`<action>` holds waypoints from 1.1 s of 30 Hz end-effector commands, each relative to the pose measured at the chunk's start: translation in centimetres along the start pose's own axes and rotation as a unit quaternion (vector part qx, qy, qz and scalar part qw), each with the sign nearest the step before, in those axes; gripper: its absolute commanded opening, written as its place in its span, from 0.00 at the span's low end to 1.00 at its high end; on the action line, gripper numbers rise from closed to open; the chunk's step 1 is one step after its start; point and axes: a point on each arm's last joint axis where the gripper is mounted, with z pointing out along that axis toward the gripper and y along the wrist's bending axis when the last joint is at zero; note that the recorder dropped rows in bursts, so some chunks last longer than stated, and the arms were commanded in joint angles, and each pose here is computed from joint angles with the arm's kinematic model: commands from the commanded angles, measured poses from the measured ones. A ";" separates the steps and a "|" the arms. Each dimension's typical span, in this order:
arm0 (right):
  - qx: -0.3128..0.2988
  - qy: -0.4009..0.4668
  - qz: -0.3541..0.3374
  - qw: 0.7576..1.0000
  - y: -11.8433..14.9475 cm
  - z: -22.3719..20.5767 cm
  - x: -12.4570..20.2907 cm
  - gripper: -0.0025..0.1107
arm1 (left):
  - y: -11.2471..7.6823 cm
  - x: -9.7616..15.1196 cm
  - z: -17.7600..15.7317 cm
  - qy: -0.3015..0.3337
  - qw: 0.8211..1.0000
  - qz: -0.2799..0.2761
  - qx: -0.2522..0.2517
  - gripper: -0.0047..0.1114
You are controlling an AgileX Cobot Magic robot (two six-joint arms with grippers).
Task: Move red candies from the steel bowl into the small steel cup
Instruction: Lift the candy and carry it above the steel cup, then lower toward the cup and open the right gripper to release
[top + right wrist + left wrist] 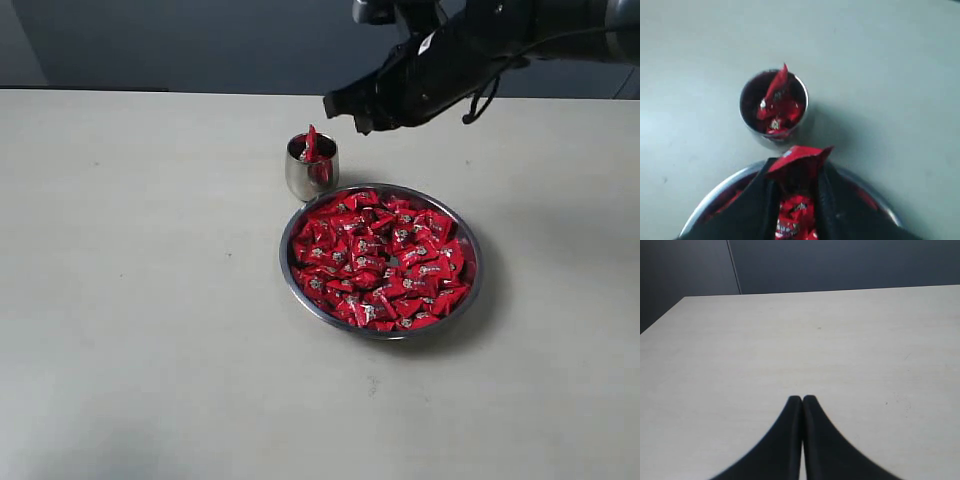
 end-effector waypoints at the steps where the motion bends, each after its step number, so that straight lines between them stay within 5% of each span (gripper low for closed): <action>1: -0.004 -0.022 -0.019 1.000 0.0 0.2 -1.5 0.01 | 0.0 0.1 0.0 -0.004 1.000 0.001 0.002 0.04; 11: -0.066 -0.014 -0.038 0.997 1.6 3.5 -2.1 0.01 | 0.0 0.1 0.0 -0.004 1.000 0.001 0.002 0.04; 33: -0.091 0.016 -0.057 0.994 3.1 10.4 -2.5 0.01 | 0.0 0.1 0.0 -0.004 1.000 0.001 0.002 0.04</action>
